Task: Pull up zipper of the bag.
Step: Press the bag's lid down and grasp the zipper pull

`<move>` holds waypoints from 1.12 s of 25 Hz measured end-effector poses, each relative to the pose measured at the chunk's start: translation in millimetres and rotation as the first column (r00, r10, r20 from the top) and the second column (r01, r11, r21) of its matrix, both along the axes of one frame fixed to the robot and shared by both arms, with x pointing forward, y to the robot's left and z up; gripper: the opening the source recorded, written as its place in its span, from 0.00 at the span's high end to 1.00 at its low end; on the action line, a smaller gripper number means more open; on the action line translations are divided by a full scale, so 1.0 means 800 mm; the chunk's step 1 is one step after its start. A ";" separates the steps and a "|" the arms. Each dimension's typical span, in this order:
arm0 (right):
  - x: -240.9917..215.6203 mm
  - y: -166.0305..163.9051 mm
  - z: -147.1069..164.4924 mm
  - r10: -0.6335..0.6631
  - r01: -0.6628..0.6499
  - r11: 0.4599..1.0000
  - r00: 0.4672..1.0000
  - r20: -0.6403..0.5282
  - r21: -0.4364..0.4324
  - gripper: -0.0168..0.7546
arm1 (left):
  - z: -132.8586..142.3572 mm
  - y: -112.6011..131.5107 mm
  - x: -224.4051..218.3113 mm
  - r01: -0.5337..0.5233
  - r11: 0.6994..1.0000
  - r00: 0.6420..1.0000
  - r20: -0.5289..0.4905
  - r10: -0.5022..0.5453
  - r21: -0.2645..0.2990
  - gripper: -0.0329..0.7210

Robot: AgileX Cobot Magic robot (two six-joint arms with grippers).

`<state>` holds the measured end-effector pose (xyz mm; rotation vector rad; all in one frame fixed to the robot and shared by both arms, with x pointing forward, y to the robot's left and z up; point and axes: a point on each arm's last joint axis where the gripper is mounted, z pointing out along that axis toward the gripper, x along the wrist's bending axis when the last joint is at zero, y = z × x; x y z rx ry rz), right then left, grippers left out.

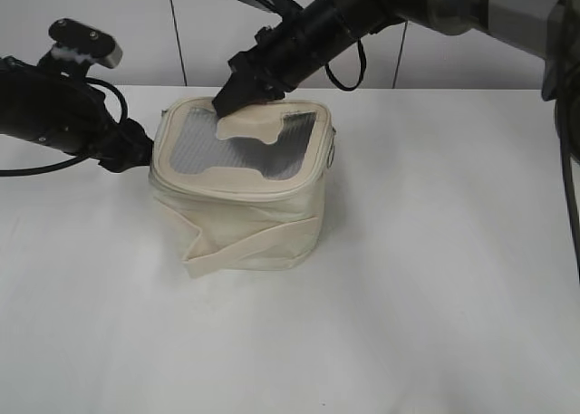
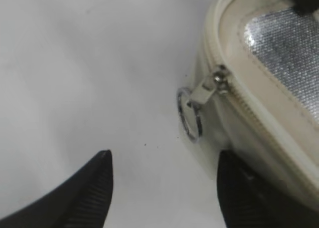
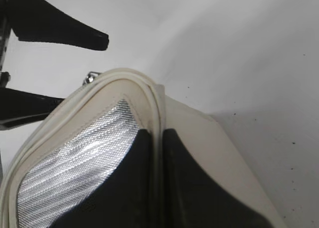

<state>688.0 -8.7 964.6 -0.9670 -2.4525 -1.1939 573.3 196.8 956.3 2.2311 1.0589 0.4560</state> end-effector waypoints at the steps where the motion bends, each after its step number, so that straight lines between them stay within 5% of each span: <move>1: 0.000 0.000 0.000 0.000 0.000 1.000 1.000 0.002 -0.002 0.92 | -0.002 -0.002 0.002 -0.001 1.000 1.000 0.002 0.001 -0.006 0.28; 14: 0.002 -0.002 0.000 -0.008 0.008 1.000 1.000 0.011 -0.011 0.92 | 0.006 -0.016 0.025 -0.022 1.000 0.994 0.106 0.020 0.017 0.35; 22: 0.002 -0.003 -0.001 -0.006 0.006 1.000 1.000 0.010 -0.013 0.92 | 0.008 -0.022 0.022 0.018 1.000 0.997 0.080 -0.017 -0.010 0.36; 28: 0.003 -0.004 -0.001 -0.005 0.005 1.000 1.000 0.011 -0.019 0.92 | 0.003 -0.029 0.026 0.033 0.999 0.994 0.101 -0.035 0.022 0.36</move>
